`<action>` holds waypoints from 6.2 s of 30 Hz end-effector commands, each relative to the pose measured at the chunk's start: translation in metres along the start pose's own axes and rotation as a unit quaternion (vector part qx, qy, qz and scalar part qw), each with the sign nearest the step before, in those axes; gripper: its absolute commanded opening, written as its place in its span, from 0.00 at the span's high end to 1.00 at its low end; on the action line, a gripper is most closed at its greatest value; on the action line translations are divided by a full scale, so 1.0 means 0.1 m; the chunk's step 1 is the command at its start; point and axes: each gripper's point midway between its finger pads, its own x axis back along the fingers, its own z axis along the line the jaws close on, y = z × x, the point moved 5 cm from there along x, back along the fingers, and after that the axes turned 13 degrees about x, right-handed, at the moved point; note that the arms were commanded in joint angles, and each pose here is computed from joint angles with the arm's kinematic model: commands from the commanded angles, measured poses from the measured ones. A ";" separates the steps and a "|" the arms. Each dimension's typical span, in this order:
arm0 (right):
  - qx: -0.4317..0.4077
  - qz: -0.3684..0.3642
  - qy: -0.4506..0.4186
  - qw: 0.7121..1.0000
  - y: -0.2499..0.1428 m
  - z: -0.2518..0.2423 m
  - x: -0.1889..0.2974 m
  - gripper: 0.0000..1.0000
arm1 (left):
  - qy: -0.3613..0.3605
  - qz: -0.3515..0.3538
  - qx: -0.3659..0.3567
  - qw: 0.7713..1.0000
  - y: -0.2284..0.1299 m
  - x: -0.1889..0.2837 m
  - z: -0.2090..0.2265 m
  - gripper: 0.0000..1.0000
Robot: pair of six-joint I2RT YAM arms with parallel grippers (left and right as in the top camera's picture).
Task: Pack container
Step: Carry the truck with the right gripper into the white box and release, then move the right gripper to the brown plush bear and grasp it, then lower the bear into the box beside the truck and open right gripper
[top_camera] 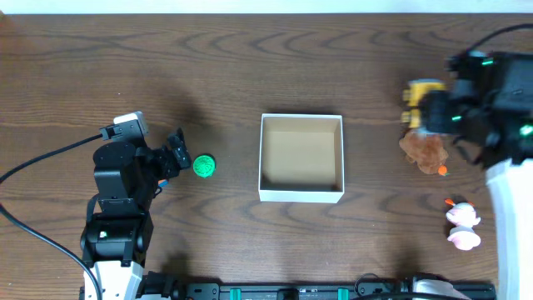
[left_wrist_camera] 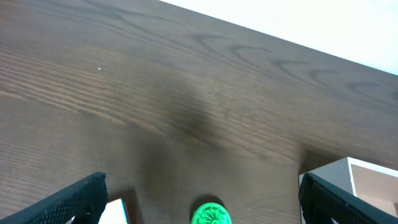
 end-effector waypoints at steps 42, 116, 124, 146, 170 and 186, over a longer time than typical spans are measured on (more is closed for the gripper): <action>-0.080 0.277 -0.074 0.955 -0.83 1.27 -1.89 0.80 | 0.010 0.005 0.003 1.000 0.03 0.05 0.01 0.02; -0.033 0.324 -0.046 0.944 -1.34 -0.84 -1.76 0.78 | 0.010 0.005 0.003 1.000 0.03 0.05 0.01 0.02; -0.051 0.315 -0.047 0.947 -0.99 -0.77 -1.48 0.95 | 0.010 0.005 0.003 1.000 0.03 0.05 0.01 0.02; -0.148 0.118 0.040 0.981 0.14 1.31 -0.36 0.99 | 0.010 0.005 0.003 1.000 0.03 0.05 0.01 0.02; -0.099 0.278 -0.021 0.955 -0.74 1.76 -1.78 0.95 | 0.010 0.005 0.003 1.000 0.03 0.05 0.01 0.02; -0.044 0.238 0.012 0.970 -0.42 1.78 -1.61 0.33 | 0.010 0.005 0.003 1.000 0.03 0.05 0.01 0.02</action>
